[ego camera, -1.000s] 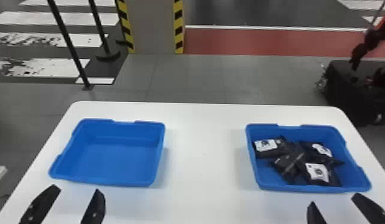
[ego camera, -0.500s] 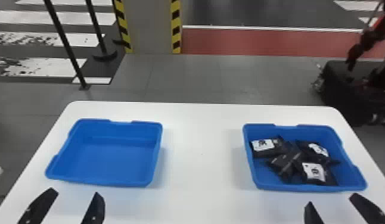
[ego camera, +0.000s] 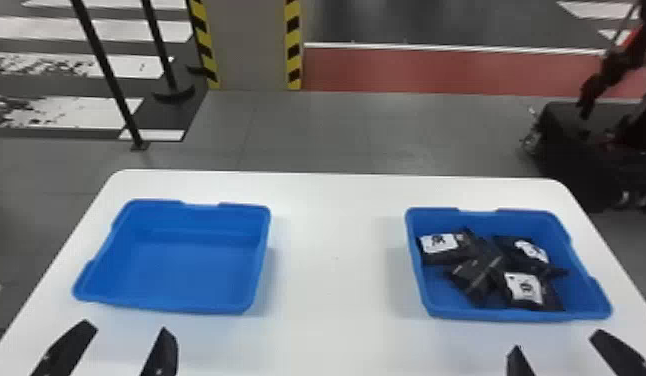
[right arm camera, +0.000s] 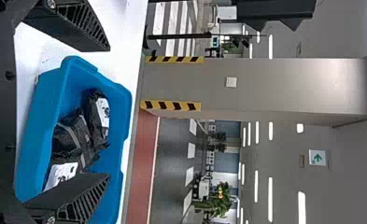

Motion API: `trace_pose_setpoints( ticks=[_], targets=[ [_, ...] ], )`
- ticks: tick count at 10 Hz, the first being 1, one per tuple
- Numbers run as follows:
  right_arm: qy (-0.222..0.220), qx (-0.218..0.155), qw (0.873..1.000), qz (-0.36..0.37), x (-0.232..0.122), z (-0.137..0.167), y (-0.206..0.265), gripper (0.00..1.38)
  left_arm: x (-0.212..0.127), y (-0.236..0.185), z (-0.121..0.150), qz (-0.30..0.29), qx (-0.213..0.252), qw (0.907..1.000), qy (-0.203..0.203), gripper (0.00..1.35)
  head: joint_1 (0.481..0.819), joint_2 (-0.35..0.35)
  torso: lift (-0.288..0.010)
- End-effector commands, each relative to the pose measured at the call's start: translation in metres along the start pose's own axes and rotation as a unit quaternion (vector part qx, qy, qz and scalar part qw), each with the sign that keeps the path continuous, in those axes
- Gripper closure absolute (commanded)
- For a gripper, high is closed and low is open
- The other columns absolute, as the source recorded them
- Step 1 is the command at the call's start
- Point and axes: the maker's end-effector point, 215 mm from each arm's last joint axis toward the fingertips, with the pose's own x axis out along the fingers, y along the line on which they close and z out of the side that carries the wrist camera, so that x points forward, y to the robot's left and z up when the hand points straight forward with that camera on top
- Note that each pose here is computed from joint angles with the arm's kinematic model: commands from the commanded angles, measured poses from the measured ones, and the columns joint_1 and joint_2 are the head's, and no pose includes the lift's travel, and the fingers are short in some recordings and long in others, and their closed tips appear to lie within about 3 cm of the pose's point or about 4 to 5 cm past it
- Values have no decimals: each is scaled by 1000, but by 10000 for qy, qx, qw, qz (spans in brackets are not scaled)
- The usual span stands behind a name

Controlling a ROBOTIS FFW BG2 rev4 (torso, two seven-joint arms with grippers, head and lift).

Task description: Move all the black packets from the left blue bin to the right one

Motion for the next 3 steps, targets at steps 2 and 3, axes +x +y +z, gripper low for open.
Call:
trace_pose_setpoints(
  ticks=[2, 3],
  targets=[
    [6, 22, 10000, -16, -1, -1, 0, -2, -2, 0, 0, 29, -18, 10000, -8, -2, 695, 1, -110],
    [3, 29, 10000, -19, -1, 0, 0, -2, -2, 0, 1, 31, -21, 10000, -33, -2, 695, 1, -110]
  ],
)
